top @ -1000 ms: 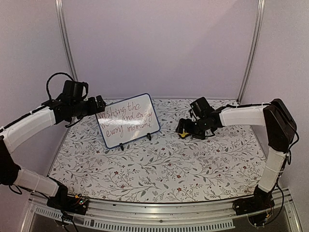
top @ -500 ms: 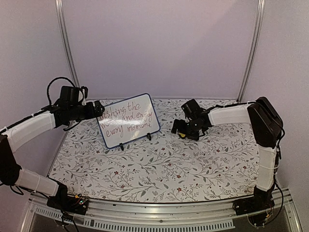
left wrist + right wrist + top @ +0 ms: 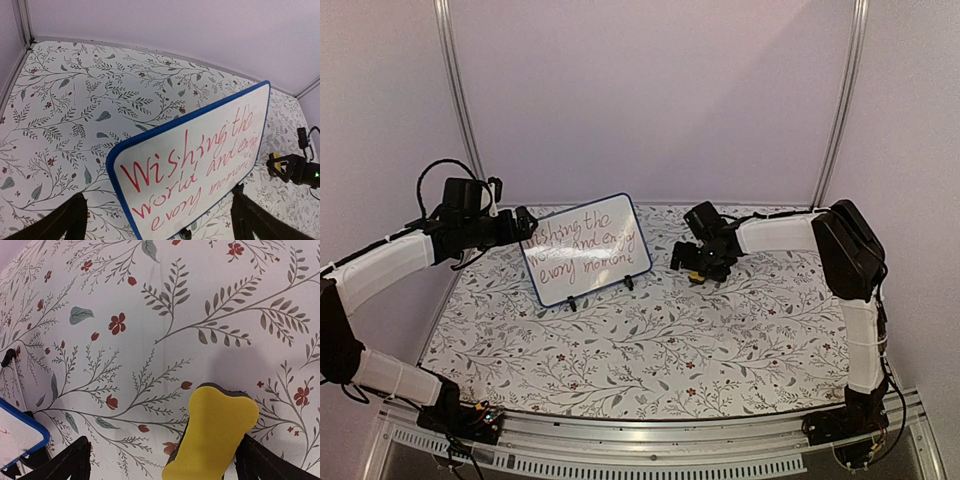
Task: Erase the whiteboard
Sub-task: Pick up the whiteboard eraser from the center of the board.
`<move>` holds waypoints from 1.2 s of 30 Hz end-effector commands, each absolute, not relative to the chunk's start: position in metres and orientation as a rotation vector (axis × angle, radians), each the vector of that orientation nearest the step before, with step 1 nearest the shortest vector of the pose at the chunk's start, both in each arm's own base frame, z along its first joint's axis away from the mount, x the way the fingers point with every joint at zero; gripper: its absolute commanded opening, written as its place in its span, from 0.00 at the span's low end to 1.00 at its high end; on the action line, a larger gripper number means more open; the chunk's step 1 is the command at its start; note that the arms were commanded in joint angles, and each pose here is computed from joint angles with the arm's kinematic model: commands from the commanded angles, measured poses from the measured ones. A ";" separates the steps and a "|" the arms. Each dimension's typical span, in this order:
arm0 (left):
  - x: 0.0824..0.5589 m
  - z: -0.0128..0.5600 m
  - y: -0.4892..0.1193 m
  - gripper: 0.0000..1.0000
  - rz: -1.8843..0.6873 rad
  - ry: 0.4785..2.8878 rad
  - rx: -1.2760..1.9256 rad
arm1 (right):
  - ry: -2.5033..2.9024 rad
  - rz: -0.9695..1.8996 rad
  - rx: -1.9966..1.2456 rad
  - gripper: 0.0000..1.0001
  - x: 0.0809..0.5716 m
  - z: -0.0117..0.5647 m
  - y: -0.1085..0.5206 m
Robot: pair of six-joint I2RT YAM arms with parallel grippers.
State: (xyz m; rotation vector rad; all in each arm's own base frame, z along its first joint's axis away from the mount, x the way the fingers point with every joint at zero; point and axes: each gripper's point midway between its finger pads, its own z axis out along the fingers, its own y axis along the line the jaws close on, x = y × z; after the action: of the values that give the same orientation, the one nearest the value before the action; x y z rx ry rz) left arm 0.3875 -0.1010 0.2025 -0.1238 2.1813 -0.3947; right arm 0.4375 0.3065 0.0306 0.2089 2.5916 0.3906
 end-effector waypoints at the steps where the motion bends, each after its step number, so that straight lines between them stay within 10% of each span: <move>1: 0.389 0.203 -0.098 1.00 -0.401 2.166 -0.128 | 2.616 0.232 0.195 0.98 0.436 0.010 0.292; 36: 0.388 0.203 -0.098 1.00 -0.404 2.168 -0.139 | 2.609 0.127 -0.135 0.43 0.430 0.003 0.285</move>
State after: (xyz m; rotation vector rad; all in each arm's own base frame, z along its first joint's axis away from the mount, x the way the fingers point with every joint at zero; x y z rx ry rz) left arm 0.3875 -0.1009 0.2023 -0.1295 2.1817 -0.3976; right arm 0.4486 0.2911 0.0166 -0.1119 2.5402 0.1517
